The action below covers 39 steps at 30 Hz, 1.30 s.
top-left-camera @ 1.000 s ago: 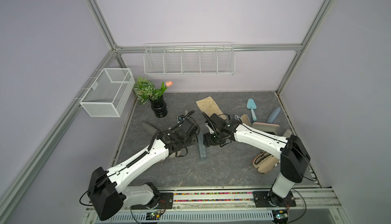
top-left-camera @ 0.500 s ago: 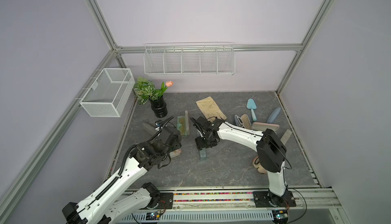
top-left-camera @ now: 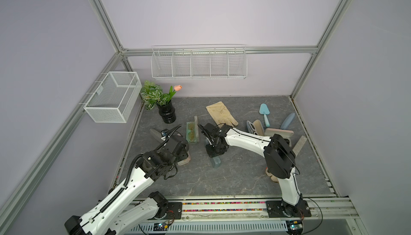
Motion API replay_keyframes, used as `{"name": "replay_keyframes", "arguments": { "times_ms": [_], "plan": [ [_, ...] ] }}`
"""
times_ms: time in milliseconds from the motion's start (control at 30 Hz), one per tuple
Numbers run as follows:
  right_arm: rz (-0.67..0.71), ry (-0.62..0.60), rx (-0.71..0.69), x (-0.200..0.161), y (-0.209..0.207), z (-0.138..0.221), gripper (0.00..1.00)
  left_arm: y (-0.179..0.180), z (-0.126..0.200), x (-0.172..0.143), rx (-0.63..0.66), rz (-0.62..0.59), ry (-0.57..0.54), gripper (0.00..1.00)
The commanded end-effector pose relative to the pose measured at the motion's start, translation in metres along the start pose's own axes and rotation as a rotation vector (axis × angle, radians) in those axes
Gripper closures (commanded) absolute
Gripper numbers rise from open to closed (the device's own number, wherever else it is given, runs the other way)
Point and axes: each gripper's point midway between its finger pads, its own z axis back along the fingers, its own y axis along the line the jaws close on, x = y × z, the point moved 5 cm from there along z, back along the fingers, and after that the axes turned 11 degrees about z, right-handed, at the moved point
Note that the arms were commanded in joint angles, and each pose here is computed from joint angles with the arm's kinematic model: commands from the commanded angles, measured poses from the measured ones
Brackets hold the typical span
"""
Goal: Close the glasses case
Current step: Pick up the glasses case at the center of the board, then place the glasses case at the center of the board.
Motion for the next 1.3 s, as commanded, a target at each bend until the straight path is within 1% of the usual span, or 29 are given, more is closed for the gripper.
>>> {"name": "replay_keyframes", "arguments": {
  "times_ms": [0, 100, 233, 367, 500, 767, 1067, 1267],
  "plan": [
    [-0.018, -0.07, -0.039, 0.006, -0.016, 0.038, 0.74, 0.001, -0.004, 0.0, 0.008, 0.022, -0.003, 0.43],
    [-0.052, -0.105, -0.075, 0.003, -0.041, 0.061, 0.74, -0.001, -0.006, -0.001, 0.008, 0.02, 0.004, 0.42],
    [-0.133, -0.173, -0.125, -0.008, -0.083, 0.095, 0.73, -0.003, -0.009, -0.003, -0.002, 0.019, 0.012, 0.43],
    [-0.189, -0.184, -0.133, -0.021, -0.113, 0.107, 0.73, -0.007, -0.014, -0.005, -0.007, 0.016, 0.025, 0.43],
    [-0.211, -0.157, -0.116, -0.027, -0.126, 0.096, 0.73, -0.009, -0.018, -0.008, -0.004, 0.009, 0.04, 0.42],
    [-0.243, -0.091, -0.086, -0.03, -0.142, 0.061, 0.73, -0.008, -0.023, -0.013, 0.015, -0.002, 0.071, 0.42],
    [-0.255, -0.045, -0.088, -0.028, -0.154, 0.041, 0.72, -0.004, -0.028, -0.018, 0.037, -0.008, 0.091, 0.41],
    [-0.26, -0.027, -0.083, -0.025, -0.158, 0.032, 0.67, -0.004, -0.034, -0.022, 0.06, -0.025, 0.11, 0.41]
  ]
}}
